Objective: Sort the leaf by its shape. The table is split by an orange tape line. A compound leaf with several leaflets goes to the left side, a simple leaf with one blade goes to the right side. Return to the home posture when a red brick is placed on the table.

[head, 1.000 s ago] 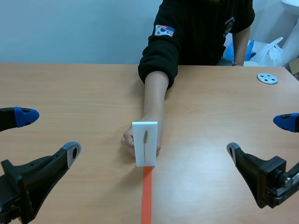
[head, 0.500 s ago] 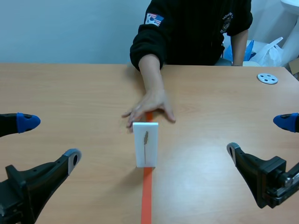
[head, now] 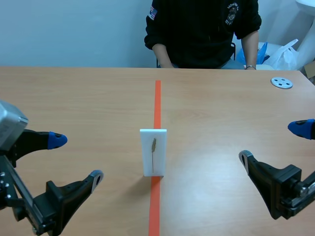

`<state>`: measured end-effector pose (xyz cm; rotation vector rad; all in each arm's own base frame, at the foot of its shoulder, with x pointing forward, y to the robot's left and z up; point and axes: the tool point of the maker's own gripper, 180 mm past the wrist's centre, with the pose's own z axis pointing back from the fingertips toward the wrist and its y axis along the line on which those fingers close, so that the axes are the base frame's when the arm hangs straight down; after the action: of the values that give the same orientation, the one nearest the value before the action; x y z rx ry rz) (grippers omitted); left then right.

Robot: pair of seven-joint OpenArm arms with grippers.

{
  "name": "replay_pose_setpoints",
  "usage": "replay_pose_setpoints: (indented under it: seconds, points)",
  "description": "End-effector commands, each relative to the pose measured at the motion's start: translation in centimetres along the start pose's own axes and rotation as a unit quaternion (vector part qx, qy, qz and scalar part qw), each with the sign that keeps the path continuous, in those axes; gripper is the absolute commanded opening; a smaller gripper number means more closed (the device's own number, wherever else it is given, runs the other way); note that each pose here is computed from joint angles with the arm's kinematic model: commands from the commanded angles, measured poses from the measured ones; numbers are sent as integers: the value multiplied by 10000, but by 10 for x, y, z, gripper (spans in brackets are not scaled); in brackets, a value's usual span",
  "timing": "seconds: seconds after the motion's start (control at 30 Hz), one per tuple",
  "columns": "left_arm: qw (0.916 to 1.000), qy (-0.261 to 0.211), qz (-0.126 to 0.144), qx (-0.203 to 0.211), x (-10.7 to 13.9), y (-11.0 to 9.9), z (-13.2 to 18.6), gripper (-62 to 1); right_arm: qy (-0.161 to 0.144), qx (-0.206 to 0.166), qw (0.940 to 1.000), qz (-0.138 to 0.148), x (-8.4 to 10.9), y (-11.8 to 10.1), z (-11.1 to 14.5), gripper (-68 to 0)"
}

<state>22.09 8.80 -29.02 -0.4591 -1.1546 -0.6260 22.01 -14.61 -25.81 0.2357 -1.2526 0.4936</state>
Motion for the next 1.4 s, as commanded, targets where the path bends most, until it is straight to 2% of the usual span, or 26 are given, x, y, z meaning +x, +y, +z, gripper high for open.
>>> replay_pose_setpoints:
  seconds: [0.0,0.2,0.43,0.7,0.8,1.1,1.13,1.27,1.37]
  points:
    - [9998,-203,-15,-11,7,1,-7,14,-233,-27,9997,71,14,-4,-2,4]
    - [9997,-183,-17,-155,-10,-1,-37,14,-276,-41,9996,98,16,-6,-4,4]
    - [9985,-239,-74,-487,-25,-16,-75,14,-268,-38,9996,111,16,-5,-4,4]
    - [9973,-295,-226,-628,-30,-27,-117,14,-269,-38,9996,111,16,-5,-4,4]
    - [9965,-406,-186,-705,-26,-32,-128,14,-269,-38,9996,111,16,-5,-4,4]
    - [9955,-591,-172,-724,-18,-38,-141,14,-269,-38,9996,111,16,-5,-4,4]
    - [9952,-622,-162,-731,-17,-39,-142,6,-269,-38,9996,111,16,-5,-4,4]
    - [9951,-654,-150,-732,-15,-40,-142,-165,-268,-38,9996,111,16,-5,-4,4]
    - [9951,-657,-155,-717,-15,-40,-142,-250,-268,-38,9996,111,16,-5,-4,4]
